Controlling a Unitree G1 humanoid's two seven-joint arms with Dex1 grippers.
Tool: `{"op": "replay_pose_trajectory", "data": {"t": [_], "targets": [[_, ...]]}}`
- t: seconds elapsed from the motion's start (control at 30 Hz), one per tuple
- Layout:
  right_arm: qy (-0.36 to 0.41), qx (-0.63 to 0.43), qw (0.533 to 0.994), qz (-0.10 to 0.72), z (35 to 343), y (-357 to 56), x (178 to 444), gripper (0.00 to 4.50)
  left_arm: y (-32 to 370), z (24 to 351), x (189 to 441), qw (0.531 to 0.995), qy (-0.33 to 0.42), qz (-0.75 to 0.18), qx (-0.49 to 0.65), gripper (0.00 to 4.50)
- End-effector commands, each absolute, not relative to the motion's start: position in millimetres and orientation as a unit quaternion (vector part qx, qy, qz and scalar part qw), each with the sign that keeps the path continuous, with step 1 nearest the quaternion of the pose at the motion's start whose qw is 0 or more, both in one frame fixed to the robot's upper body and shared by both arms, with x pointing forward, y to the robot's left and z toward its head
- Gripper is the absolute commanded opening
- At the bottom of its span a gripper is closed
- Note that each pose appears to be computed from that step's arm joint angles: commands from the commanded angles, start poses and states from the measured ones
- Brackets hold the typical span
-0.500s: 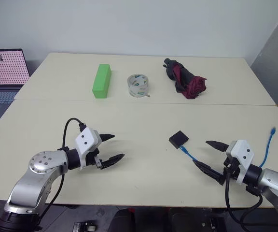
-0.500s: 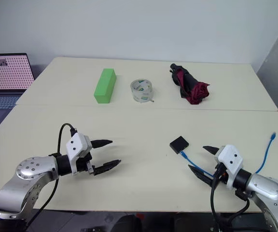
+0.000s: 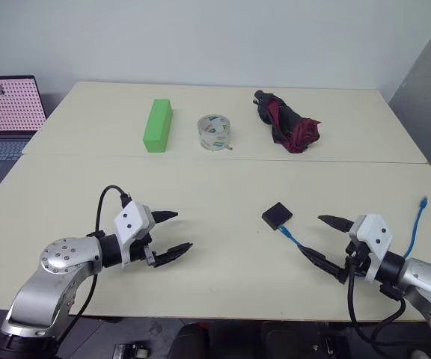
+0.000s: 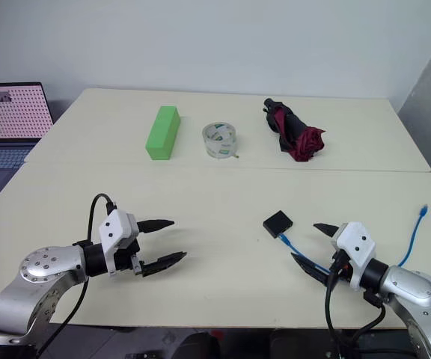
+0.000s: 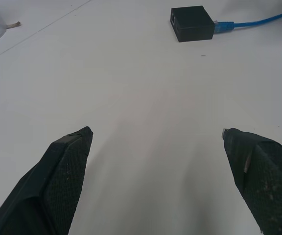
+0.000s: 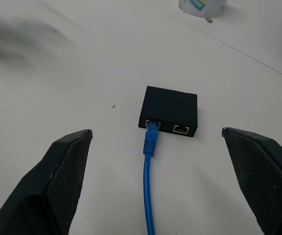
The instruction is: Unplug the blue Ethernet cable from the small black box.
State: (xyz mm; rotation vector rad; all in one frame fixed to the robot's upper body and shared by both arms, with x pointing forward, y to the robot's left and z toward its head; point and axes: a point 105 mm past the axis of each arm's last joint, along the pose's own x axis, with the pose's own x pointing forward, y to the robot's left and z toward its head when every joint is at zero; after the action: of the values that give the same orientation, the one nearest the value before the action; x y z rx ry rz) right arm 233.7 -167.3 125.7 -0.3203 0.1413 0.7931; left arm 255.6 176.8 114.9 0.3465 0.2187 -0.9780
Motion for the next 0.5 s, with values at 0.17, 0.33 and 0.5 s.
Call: {"op": "replay_pose_trajectory", "data": {"t": [0.17, 0.33, 0.5], "targets": [[0.067, -0.163, 0.904, 0.389, 127.3, -163.3, 228.9, 4.5, 166.7, 123.3, 247.5, 0.849, 0.093, -0.491, 0.171, 4.49], [0.082, -0.166, 0.903, 0.387, 121.8, -165.1, 225.3, 4.5, 160.7, 125.4, 246.3, 0.84, 0.09, -0.509, 0.163, 4.49], [0.095, -0.166, 0.908, 0.372, 111.3, -160.9, 228.7, 4.5, 149.2, 118.5, 234.6, 0.804, 0.106, -0.563, 0.162, 4.49]]}}
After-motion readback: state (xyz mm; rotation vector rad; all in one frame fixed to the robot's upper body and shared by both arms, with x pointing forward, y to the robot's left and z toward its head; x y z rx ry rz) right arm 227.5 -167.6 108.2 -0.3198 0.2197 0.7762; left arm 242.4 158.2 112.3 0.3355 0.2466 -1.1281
